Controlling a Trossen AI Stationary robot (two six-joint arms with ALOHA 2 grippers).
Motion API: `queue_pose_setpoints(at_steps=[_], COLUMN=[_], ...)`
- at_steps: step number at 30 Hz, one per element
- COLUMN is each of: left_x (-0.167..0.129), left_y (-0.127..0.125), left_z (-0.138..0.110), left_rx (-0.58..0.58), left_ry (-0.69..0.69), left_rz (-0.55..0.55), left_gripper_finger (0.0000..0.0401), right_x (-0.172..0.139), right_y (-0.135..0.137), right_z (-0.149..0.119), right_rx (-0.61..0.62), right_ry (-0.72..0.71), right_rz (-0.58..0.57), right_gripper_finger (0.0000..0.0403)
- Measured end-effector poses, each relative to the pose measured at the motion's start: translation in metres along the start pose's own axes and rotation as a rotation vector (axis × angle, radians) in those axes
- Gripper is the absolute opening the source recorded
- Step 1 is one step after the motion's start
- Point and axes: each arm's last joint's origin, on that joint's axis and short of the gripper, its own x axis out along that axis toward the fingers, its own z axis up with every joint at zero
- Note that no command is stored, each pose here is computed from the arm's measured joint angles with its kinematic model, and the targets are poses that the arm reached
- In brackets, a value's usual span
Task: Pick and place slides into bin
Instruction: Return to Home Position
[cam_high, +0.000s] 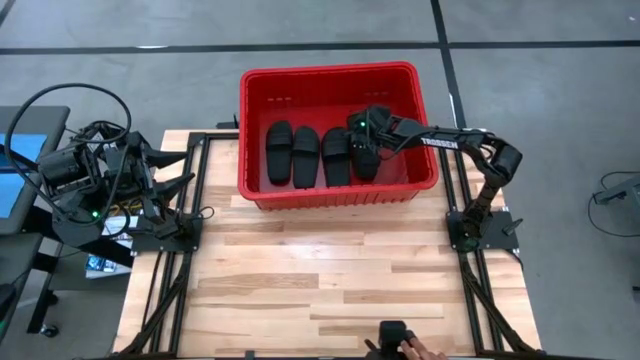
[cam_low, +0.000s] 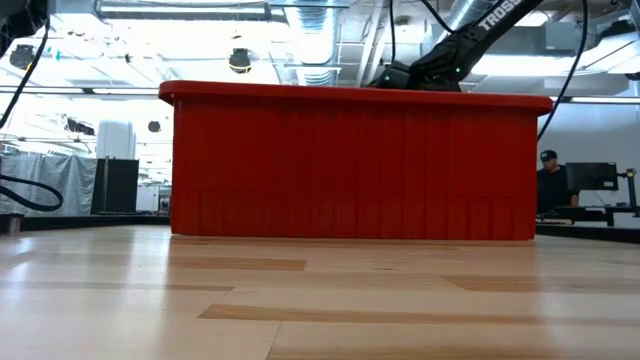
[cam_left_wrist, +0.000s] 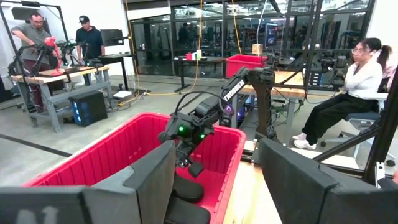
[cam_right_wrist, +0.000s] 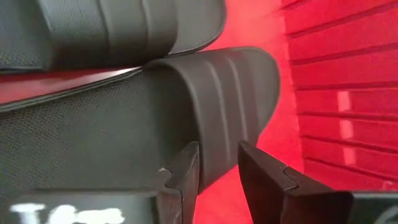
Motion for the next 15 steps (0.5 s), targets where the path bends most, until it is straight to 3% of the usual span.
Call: queue_pose_setpoints(at_steps=[9,15], left_x=[0.0,0.0], left_y=[0.0,0.0], left_z=[0.0,0.0], left_rx=[-0.011,0.005], left_ry=[0.0,-0.011], left_rz=[0.0,0.009], left_gripper_finger=[0.0224,0.0224], right_x=[-0.034,-0.075], right_y=[-0.016,-0.029], right_z=[-0.001,-0.002], right_rx=[0.038,0.098], right_ry=[-0.079,-0.189], right_rz=[-0.06,-0.131], right_gripper_finger=[0.0103,0.0103])
